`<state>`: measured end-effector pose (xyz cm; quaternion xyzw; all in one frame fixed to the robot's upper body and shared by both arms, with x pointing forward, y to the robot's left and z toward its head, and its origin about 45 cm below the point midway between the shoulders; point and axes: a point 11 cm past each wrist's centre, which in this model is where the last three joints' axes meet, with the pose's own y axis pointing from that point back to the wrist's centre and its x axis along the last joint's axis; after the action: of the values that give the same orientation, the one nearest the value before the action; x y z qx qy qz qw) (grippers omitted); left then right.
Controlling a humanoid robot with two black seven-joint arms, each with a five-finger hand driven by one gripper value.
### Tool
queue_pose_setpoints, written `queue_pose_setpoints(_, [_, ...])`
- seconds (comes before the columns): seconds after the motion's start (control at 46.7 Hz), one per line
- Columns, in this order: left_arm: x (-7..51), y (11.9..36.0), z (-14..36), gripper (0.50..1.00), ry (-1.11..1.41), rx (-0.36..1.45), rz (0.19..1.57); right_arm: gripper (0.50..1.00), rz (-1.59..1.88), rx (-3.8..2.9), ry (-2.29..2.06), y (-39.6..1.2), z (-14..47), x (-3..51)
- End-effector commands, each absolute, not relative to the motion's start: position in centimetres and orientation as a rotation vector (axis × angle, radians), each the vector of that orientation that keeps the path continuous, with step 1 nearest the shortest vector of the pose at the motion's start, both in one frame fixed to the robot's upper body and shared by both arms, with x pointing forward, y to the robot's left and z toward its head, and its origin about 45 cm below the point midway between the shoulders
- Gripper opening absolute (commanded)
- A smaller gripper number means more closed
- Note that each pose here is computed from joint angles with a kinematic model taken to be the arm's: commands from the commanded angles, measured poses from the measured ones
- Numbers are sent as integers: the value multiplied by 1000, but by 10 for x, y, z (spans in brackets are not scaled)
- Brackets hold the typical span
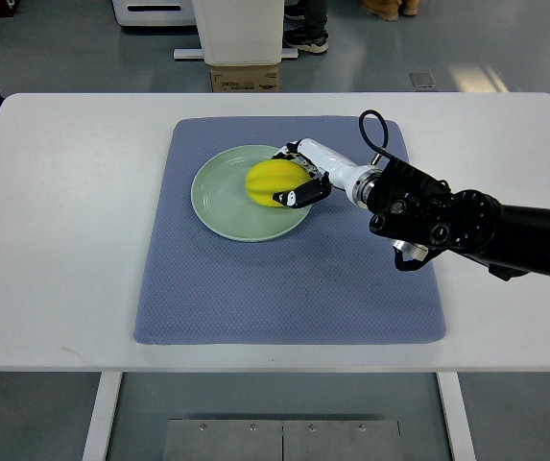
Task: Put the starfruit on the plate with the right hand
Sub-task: 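Lower the starfruit onto the green plate and open the right hand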
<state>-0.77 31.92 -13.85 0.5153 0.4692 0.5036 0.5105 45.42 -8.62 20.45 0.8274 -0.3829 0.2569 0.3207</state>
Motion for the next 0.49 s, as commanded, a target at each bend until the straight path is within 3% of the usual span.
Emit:
queue_pose_setpoints(0.0, [-8, 319, -139, 1000, 1130, 1240, 1212, 500, 674, 2177, -1004, -85, 205, 454])
queue_pose_setpoints(0.128, [-8, 319, -139, 1000, 1130, 1240, 1212, 502, 674, 2184, -1002, -82, 207, 453])
queue_pose_setpoints(0.214, [-8, 319, -139, 1000, 1130, 1240, 1212, 614, 680, 2187, -1001, -81, 209, 454])
queue_pose_setpoints(0.3, [-7, 319, -139, 1000, 1128, 1240, 1213, 798, 685, 2194, -1005, -80, 212, 454])
queue_pose_setpoints(0.407, [-8, 319, -139, 1000, 1130, 1240, 1212, 953, 686, 2197, -1002, -79, 212, 454])
queue_pose_setpoints(0.471, [-8, 319, -139, 1000, 1130, 1240, 1212, 987, 683, 2204, -997, -78, 212, 452])
